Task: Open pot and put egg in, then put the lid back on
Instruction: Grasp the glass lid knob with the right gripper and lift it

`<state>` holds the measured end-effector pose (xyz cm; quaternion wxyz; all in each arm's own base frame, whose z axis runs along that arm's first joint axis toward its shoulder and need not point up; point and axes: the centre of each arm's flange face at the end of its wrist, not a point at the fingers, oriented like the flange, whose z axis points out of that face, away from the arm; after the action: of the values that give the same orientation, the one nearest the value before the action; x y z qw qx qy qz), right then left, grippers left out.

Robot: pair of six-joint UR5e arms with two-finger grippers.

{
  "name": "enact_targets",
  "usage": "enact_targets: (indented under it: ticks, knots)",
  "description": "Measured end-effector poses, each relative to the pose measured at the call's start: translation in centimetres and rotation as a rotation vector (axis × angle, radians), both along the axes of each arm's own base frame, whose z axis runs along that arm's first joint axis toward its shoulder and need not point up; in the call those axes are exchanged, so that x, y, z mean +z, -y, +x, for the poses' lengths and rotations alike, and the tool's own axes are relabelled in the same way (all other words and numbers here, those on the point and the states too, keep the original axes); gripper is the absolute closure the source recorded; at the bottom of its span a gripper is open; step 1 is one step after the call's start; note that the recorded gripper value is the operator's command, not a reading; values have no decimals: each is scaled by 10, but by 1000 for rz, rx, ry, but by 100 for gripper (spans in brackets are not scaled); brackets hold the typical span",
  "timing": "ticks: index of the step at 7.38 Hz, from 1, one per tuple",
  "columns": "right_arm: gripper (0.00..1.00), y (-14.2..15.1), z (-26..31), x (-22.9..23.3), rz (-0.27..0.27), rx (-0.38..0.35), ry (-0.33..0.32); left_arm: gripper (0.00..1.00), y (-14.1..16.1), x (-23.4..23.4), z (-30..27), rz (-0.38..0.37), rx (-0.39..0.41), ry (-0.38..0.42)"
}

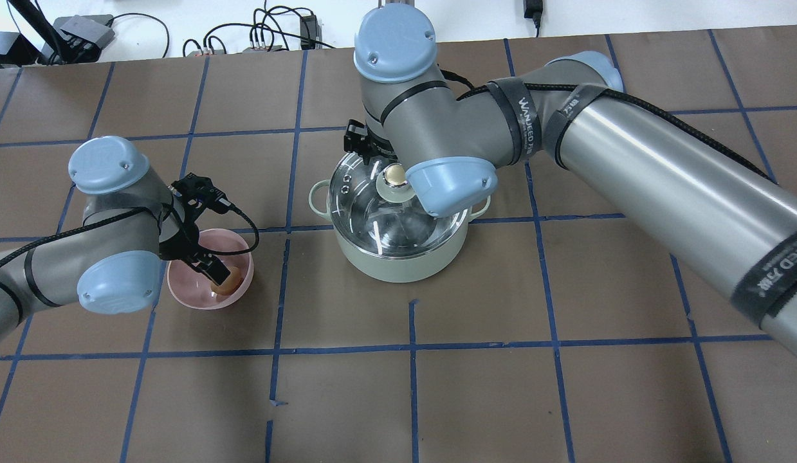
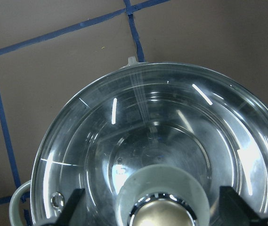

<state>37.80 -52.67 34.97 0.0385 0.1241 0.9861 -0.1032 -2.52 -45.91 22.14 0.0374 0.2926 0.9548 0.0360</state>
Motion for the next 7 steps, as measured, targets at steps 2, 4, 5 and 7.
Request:
enact_targets:
  ticks: [2, 4, 5, 7]
  knots:
    - [57, -1, 0, -2, 9, 10, 1, 4, 1, -6, 0, 11, -12, -3]
    - [66, -2, 0, -3, 20, 10, 1, 4, 2, -9, 0, 21, -13, -4]
    - [67, -2, 0, -3, 23, 10, 0, 3, 2, -10, 0, 26, -14, -4]
    - [67, -1, -3, 0, 27, 25, -5, 3, 6, -20, 1, 47, -16, -9]
